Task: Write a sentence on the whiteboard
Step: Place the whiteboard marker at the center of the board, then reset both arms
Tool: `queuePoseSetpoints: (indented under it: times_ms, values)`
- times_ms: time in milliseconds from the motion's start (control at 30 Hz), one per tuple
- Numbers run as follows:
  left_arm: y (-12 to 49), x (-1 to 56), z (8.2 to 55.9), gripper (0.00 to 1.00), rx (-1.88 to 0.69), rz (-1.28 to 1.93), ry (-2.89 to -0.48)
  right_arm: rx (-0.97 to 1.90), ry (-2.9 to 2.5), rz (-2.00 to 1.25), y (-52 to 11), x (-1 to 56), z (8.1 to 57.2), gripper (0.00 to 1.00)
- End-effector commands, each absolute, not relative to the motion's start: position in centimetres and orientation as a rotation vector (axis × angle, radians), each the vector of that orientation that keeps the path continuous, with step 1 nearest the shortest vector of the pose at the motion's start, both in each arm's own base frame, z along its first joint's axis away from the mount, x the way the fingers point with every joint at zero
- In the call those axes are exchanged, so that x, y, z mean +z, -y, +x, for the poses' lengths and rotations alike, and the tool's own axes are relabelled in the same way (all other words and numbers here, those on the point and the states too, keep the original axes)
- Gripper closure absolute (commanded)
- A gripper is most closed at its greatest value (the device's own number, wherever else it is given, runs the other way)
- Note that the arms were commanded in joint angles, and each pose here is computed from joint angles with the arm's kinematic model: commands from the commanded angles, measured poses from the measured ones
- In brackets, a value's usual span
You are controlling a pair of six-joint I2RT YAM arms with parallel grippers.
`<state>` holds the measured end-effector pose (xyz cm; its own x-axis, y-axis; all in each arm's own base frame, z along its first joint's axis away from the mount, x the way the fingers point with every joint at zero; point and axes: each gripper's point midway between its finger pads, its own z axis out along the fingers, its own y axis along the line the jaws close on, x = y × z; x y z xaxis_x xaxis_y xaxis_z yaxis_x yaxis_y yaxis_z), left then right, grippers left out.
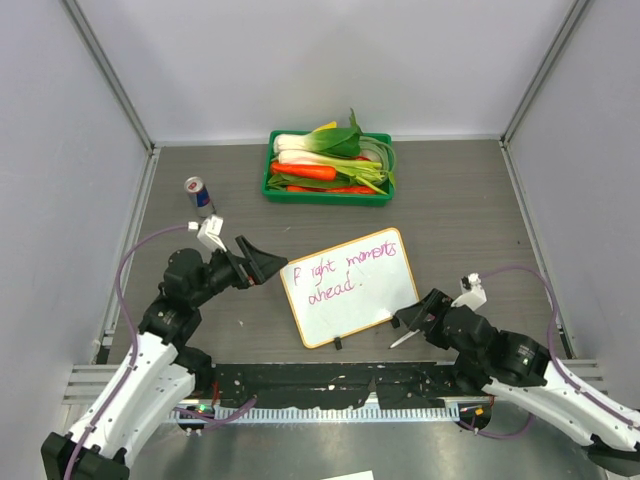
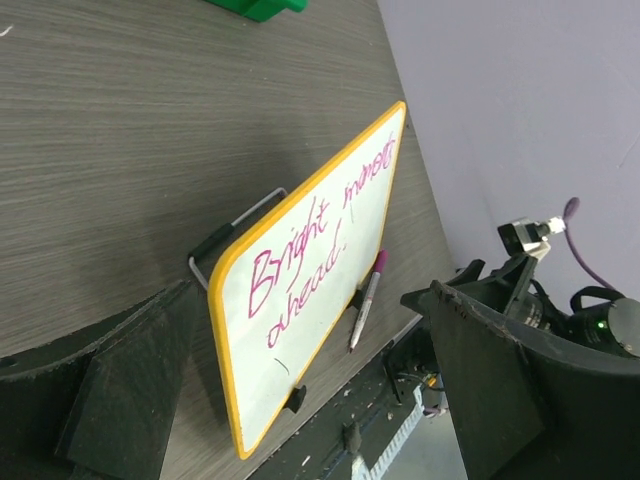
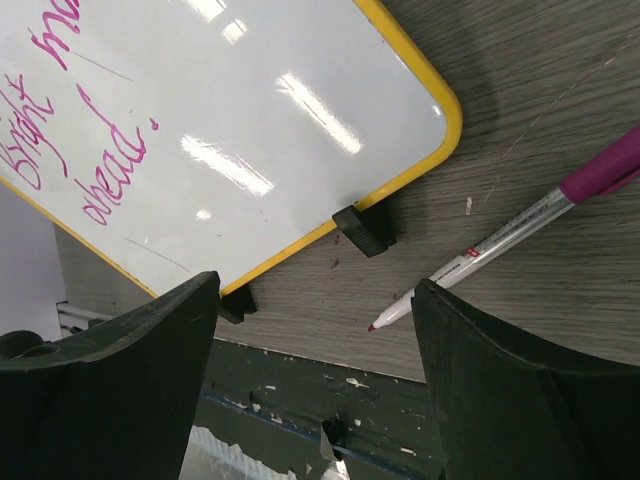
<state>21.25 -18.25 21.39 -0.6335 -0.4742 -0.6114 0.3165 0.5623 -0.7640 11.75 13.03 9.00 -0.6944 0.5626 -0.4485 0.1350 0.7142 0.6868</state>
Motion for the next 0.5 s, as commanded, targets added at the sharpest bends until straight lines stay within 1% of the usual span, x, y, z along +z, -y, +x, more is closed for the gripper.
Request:
queuePoseSetpoints:
  times_ms: [0, 267, 467]
  values:
    - [17.8, 23.2, 22.5, 0.0, -1.122, -0.154, -1.893, 0.766, -2.185, 0.567, -12.2, 11.4, 13.2, 0.17]
    - [16.8, 23.4, 24.3, 0.0, -1.012, -0.216, -1.918, 0.691, -2.115, 0.471, -12.8, 15.0, 15.3, 0.16]
    - [14.1, 23.3, 25.9, 0.0, -0.772, -0.301, -1.994, 0.54, -2.04, 0.365, -13.6, 19.3, 18.3, 0.15]
